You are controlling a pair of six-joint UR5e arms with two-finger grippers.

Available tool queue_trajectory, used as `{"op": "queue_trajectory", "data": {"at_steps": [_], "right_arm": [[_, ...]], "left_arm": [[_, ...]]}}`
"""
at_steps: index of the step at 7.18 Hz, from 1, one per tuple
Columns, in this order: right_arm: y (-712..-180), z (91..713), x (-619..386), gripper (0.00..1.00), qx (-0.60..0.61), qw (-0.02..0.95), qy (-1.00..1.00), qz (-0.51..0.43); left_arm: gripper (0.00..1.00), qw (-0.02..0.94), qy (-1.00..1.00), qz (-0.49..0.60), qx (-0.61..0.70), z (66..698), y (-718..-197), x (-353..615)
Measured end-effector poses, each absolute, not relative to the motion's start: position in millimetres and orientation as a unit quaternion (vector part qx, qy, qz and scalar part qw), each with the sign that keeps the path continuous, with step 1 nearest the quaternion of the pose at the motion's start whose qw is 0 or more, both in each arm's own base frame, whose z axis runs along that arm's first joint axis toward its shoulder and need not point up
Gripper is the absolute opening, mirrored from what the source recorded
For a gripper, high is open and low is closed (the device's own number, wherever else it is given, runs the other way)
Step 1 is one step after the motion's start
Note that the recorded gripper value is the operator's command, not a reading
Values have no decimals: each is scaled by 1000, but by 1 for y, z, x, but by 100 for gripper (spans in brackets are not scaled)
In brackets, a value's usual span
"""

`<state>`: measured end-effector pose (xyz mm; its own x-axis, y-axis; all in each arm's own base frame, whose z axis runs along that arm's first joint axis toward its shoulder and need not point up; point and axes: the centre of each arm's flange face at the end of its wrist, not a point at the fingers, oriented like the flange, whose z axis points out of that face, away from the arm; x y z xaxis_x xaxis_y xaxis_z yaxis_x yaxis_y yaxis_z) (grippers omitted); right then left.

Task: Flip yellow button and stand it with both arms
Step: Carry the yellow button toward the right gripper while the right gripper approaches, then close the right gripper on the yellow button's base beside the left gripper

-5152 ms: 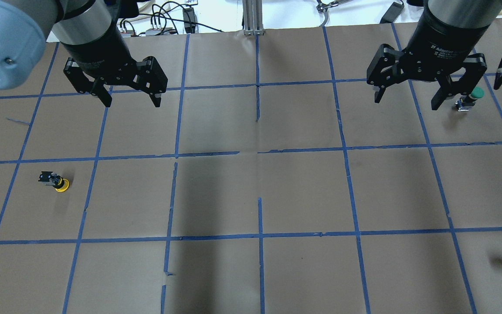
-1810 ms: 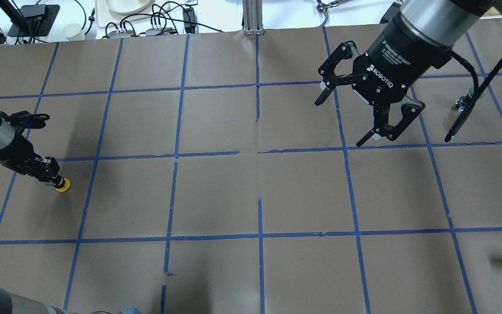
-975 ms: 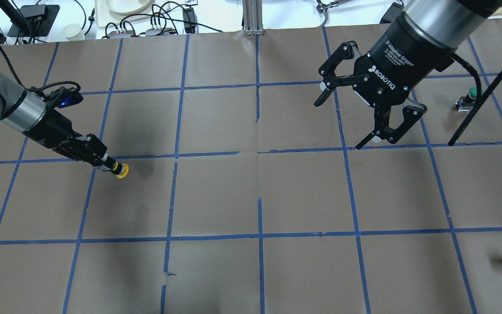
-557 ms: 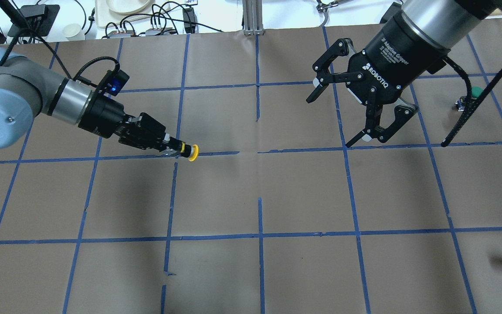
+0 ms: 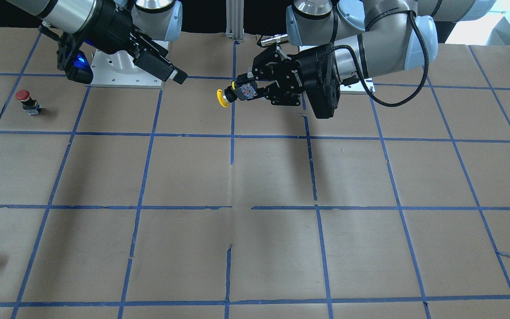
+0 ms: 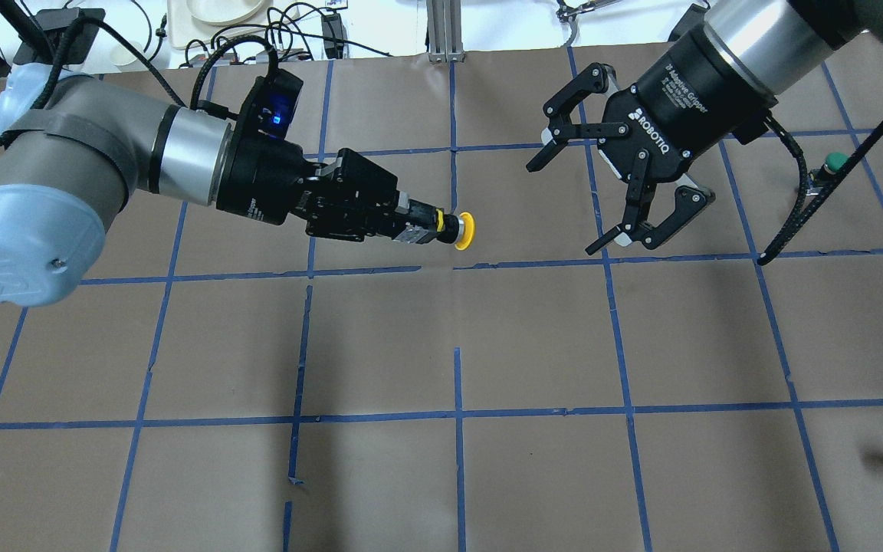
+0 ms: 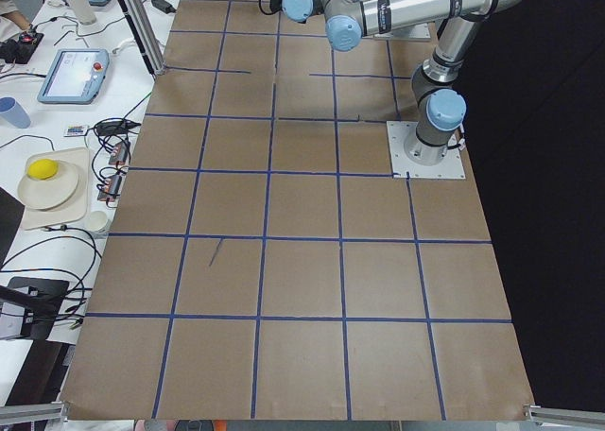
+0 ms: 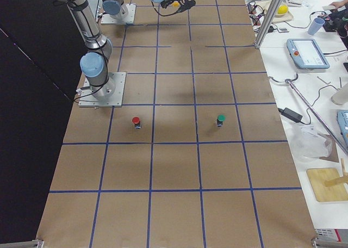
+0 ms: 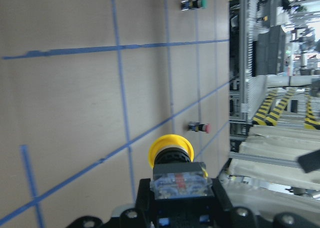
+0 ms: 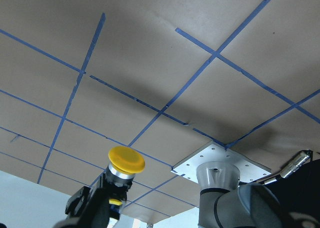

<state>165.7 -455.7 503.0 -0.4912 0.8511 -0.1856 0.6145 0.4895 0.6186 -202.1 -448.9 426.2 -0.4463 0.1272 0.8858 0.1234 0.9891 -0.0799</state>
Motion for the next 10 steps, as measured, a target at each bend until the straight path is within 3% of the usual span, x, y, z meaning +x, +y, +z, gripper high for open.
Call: {"op": "queue_trajectory", "data": {"at_steps": [7,10], "right_arm": [[-464,496,175,99,464,296,784,288],[-469,485,176,86,470,299,774,302]], "left_arm": [[12,532,-846,24,-33,465,-444,-237],[12,533,-845,23,-33,466,-443,-242]]}}
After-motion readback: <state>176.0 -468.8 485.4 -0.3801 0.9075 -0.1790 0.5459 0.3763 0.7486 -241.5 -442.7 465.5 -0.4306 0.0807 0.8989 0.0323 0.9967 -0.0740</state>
